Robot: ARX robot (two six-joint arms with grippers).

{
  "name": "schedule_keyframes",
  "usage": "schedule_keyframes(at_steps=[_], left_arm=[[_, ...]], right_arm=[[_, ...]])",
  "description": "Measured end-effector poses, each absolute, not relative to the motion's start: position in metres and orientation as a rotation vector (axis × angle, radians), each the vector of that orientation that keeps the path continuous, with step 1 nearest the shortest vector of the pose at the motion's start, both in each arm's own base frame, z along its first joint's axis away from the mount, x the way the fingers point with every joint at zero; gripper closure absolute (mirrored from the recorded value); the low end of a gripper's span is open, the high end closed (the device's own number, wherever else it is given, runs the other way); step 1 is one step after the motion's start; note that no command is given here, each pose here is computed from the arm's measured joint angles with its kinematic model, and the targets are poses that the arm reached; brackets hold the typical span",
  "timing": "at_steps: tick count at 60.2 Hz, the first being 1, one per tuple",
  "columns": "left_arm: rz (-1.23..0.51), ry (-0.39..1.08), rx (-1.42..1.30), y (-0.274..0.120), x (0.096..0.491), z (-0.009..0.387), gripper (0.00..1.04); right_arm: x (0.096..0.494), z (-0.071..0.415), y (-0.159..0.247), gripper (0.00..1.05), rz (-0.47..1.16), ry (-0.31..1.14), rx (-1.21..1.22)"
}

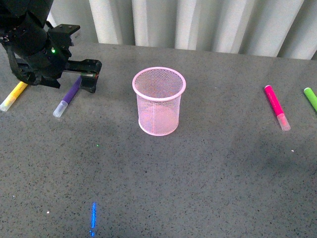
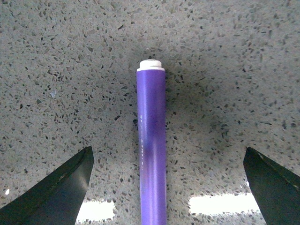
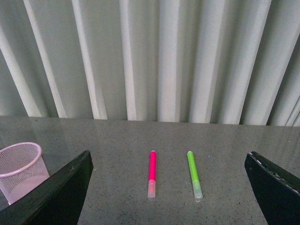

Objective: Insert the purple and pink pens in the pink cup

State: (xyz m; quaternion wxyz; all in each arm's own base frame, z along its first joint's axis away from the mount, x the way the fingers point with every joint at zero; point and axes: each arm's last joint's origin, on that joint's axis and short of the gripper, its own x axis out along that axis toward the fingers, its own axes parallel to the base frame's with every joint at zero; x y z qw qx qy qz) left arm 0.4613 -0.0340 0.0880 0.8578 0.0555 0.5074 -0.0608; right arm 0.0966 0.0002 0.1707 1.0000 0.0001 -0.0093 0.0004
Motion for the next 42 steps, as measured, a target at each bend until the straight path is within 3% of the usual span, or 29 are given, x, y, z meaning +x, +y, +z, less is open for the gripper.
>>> schedule_keyframes(at_steps=[37,42], left_arm=[[-0.158,1.108,0.099,-0.036,0.475,0.083,0.07],[-0.159,1.113,0.101,-0.035,0.474,0.083,0.19]], right_arm=[[0.097,0.171,0.000,0.07,0.001,-0.019,0.000],[0.097,0.171,0.000,0.07,0.001,-0.019,0.000]])
